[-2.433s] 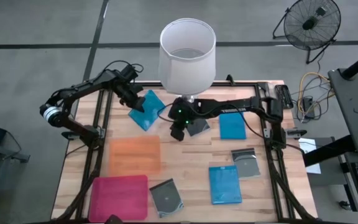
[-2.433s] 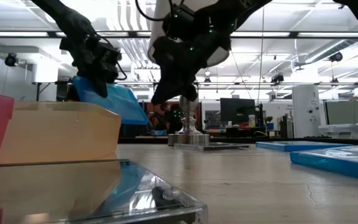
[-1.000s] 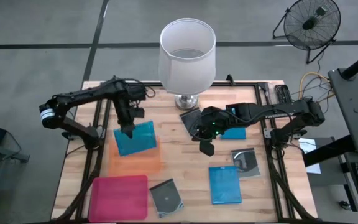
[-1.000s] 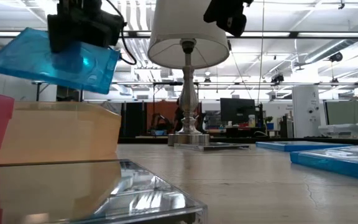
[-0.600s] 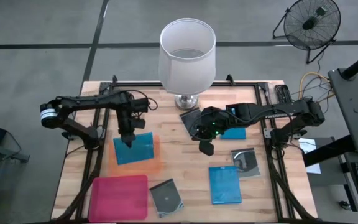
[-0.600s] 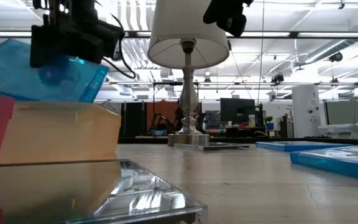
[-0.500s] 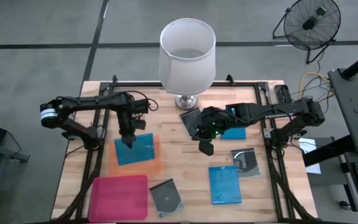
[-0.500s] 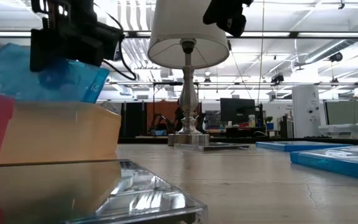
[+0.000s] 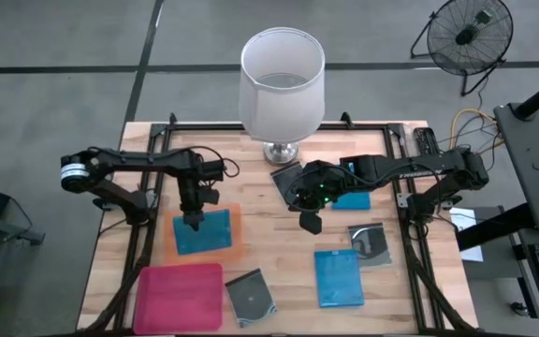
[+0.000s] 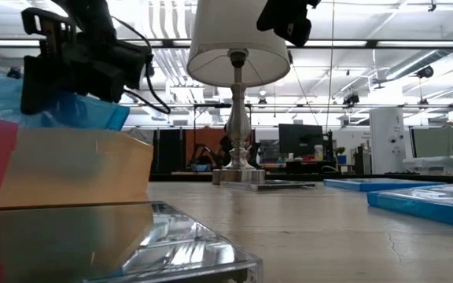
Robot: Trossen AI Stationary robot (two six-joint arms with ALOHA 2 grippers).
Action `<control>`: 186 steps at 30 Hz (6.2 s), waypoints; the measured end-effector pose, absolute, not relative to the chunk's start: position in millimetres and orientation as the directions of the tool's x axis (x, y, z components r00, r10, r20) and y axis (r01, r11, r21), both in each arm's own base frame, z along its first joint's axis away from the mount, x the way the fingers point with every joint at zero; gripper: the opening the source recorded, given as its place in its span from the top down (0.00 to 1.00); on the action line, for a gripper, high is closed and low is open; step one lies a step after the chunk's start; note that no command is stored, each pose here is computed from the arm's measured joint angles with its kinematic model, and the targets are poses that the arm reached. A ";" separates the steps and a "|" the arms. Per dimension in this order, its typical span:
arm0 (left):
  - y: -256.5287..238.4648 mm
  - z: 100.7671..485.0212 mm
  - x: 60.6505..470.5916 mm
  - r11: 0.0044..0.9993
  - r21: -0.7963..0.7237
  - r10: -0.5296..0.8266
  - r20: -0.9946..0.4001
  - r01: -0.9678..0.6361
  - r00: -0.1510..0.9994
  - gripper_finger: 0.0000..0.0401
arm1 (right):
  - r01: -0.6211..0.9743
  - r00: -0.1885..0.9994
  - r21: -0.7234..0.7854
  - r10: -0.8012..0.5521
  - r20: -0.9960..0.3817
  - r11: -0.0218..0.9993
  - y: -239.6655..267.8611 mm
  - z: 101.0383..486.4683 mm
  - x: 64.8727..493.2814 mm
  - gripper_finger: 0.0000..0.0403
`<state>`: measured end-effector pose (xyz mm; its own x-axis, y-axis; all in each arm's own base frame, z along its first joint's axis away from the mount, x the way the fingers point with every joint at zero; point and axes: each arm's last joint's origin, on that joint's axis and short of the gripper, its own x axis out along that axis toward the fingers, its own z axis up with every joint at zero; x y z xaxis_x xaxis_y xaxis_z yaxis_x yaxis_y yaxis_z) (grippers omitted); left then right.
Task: Pick & place jewel cases by type
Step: Put the top left blue cd case into the orange bin, then adjust the top black cd case
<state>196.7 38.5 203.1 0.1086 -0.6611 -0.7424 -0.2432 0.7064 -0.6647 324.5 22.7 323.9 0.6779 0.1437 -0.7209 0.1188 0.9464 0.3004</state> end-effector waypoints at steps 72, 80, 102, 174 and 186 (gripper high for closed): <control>30.3 176.6 205.0 0.845 -0.519 -0.499 -0.852 -0.131 0.156 0.69 | 0.116 0.685 0.302 0.144 -0.714 0.946 22.6 325.7 325.4 0.98; 31.1 181.6 206.2 0.859 -0.498 -0.481 -0.865 -0.120 0.145 0.69 | 0.116 0.685 0.302 0.144 -0.714 0.946 22.6 325.7 325.4 0.98; 36.3 209.4 212.5 0.922 -0.377 -0.368 -0.924 -0.083 0.106 0.69 | 0.107 0.685 0.295 0.144 -0.714 0.950 22.7 325.8 325.3 0.98; 20.8 266.5 453.7 0.644 -0.758 -0.226 -0.317 -0.102 0.921 1.00 | 0.628 0.403 0.099 -0.213 -0.890 0.772 4.3 320.9 193.3 0.98; 27.0 252.7 498.1 0.478 -0.844 -0.057 -0.308 -0.245 0.950 1.00 | 0.679 0.453 0.183 -0.210 -0.867 0.711 3.0 321.9 168.3 0.98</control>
<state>498.1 27.0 252.7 0.9498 -0.0566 -0.3078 -0.2450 0.4776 -0.8437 168.3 3.0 321.9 0.4528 -0.2098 -0.8666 0.6793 0.7108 0.1828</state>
